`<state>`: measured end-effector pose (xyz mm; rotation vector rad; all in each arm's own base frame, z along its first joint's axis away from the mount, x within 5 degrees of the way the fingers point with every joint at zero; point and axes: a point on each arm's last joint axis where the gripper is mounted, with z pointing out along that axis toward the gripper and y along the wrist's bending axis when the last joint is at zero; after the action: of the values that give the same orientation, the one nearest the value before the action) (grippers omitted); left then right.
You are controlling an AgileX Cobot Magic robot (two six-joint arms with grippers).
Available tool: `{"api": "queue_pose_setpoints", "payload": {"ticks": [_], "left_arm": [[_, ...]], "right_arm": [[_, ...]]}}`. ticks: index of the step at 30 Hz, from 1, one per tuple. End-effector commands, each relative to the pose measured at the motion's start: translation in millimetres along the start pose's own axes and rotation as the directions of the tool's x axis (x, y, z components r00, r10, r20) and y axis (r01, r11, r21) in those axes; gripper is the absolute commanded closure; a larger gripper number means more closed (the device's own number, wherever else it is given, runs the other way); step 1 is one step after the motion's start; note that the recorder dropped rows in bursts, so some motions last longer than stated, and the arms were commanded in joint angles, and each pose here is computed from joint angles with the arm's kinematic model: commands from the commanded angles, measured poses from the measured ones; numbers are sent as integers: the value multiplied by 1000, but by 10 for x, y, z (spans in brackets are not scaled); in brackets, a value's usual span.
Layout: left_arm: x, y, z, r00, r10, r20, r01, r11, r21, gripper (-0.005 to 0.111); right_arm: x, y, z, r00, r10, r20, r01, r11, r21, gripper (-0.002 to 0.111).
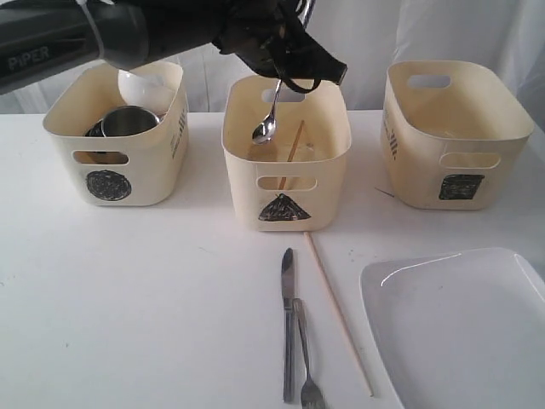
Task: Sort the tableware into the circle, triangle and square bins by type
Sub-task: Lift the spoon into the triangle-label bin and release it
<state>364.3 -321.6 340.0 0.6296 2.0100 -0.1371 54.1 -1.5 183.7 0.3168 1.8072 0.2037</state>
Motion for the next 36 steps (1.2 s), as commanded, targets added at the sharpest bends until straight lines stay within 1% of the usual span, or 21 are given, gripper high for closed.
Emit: {"api": "queue_pose_setpoints", "payload": {"ticks": [1,7,12,14,20,26,27,29,34,36], "left_arm": [[-105,31,104,997,31,75,-29,999,-19,107],[-10,90,359,998,40,56,-38,998,-44,107],[69,58,502,995,86,53,-84,996,-39,107],[107,38,553,995,85,46,-84,996,-32,107],[216,-20,653,1000,30,0,-30,1000,2,107],[241,-10,645,999,19,-33,-19,1000,-5,107],[250,-9,645,999,15,-43,-16,1000,-7,105],[266,-20,641,998,9,-61,-9,1000,-6,99],[276,-56,634,997,-12,-72,13,1000,10,74],[264,-53,607,997,-13,-77,13,1000,6,70]], "right_arm": [[12,-3,4,1000,7,2,-7,1000,-2,108],[12,-3,4,1000,7,2,-7,1000,-2,108],[12,-3,4,1000,7,2,-7,1000,-2,108],[12,-3,4,1000,7,2,-7,1000,-2,108],[12,-3,4,1000,7,2,-7,1000,-2,108],[12,-3,4,1000,7,2,-7,1000,-2,108],[12,-3,4,1000,7,2,-7,1000,-2,108],[12,-3,4,1000,7,2,-7,1000,-2,108],[12,-3,4,1000,7,2,-7,1000,-2,108],[12,-3,4,1000,7,2,-7,1000,-2,108]]}}
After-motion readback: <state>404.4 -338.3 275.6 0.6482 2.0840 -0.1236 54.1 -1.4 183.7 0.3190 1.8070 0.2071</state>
